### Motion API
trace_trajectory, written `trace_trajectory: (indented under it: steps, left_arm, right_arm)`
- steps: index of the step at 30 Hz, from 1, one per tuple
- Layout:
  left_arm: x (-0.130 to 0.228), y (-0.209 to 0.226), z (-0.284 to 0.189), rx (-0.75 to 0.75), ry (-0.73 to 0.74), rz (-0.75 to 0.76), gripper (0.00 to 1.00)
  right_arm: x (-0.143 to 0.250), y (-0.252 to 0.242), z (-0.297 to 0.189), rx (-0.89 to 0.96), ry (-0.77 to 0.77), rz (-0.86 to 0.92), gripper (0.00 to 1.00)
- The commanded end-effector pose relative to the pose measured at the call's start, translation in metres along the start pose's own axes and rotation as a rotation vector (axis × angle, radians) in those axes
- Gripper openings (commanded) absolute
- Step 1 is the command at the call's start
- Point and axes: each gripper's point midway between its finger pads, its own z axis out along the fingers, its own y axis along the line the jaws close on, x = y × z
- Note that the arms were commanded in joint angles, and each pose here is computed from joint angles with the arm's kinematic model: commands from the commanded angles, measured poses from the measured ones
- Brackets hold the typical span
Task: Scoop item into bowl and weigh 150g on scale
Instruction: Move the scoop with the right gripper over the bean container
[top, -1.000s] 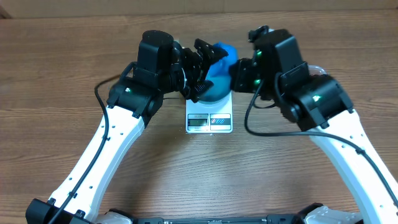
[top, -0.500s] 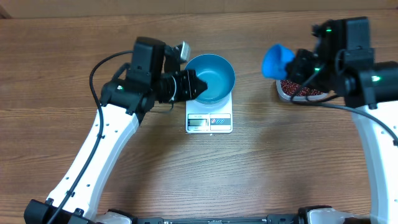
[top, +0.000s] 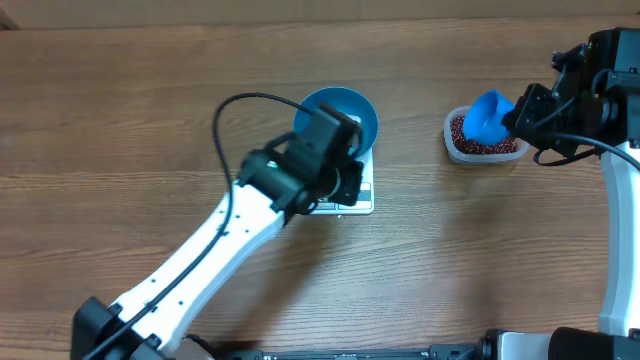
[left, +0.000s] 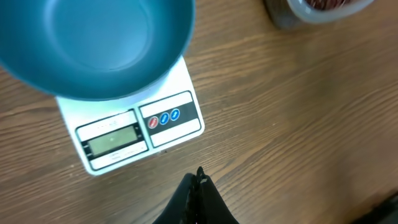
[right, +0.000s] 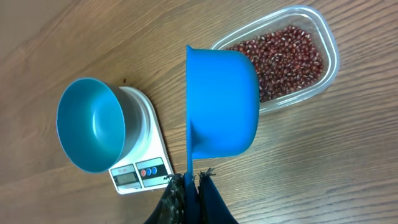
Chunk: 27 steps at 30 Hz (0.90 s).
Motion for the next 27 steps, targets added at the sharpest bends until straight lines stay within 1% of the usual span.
trace_trajectory:
  steps: [1,5,8,17,21,23,27]
  left_arm:
    - [0.004,-0.005,0.018,-0.042,0.014,0.054,0.04]
    - [0.01,-0.012,0.028,-0.029,0.041,0.067,0.04]
    - [0.008,-0.015,0.029,-0.019,0.03,0.069,0.04]
    - [-0.011,-0.015,0.03,-0.032,-0.05,0.073,0.04]
    - [-0.018,-0.01,0.029,-0.068,-0.082,0.076,0.04]
    - [-0.021,-0.005,0.028,-0.097,-0.099,0.076,0.04]
    - [-0.027,-0.004,0.029,-0.109,-0.12,0.13,0.04]
  right_arm:
    - [-0.005,0.005,-0.003,-0.017,-0.009,-0.037,0.04]
    - [-0.005,0.005,-0.001,-0.015,-0.006,-0.036,0.04]
    - [-0.006,0.005,-0.001,-0.016,-0.01,-0.046,0.04]
    - [-0.007,0.003,-0.002,-0.002,-0.015,-0.095,0.04]
    - [-0.009,0.007,-0.017,0.005,-0.01,-0.091,0.03]
    - [-0.016,0.007,-0.03,0.04,-0.011,-0.089,0.03]
    - [-0.026,0.005,-0.042,0.104,0.035,-0.099,0.03]
